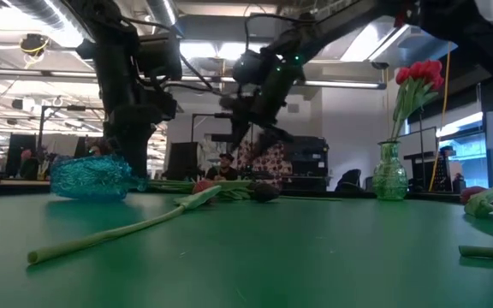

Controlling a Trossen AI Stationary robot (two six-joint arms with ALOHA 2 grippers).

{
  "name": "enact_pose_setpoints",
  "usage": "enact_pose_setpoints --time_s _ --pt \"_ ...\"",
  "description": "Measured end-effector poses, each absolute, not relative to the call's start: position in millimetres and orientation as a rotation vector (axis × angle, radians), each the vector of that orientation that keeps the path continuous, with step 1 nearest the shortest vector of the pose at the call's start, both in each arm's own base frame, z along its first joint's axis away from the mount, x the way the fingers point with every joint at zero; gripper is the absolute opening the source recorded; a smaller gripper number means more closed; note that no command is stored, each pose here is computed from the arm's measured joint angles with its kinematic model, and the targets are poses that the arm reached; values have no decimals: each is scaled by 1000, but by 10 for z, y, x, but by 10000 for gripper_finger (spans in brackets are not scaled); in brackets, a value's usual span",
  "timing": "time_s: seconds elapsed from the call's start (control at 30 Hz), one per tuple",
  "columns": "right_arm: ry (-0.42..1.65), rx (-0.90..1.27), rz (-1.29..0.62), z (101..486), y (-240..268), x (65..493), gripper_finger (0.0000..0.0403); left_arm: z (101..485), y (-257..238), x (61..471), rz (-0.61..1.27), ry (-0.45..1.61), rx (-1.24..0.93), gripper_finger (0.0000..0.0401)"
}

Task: Sort flowers into vase by color
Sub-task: Adjust the top blue vase

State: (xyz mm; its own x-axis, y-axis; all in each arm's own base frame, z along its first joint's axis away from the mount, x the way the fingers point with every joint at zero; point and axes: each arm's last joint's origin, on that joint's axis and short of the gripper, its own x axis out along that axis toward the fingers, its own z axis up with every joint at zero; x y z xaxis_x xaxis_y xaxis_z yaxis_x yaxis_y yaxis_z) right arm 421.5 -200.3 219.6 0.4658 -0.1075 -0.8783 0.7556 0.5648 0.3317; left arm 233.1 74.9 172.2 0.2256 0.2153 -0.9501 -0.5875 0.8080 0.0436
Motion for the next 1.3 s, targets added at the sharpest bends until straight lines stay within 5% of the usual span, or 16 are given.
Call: enact_pose_setpoints --time_s 0.13,0.3,0.77,1.1,1.3 --pt "1002 250 -237 2221 -1825 4340 203 1724 751 2332 573 1224 -355 217" --pt "1116 -377 -16 2130 -1640 4431 145 1727 754 2338 576 1216 -352 216" --pt "1096 -195 54 1622 -1393 4690 9 1689 783 2416 589 1177 -331 215" --pt "998 -236 -10 1905 -1169 4765 6 1642 793 2484 594 1151 -305 215" --pt "972 -219 -211 1989 -1516 4700 4 1640 778 2493 610 1142 -304 215"
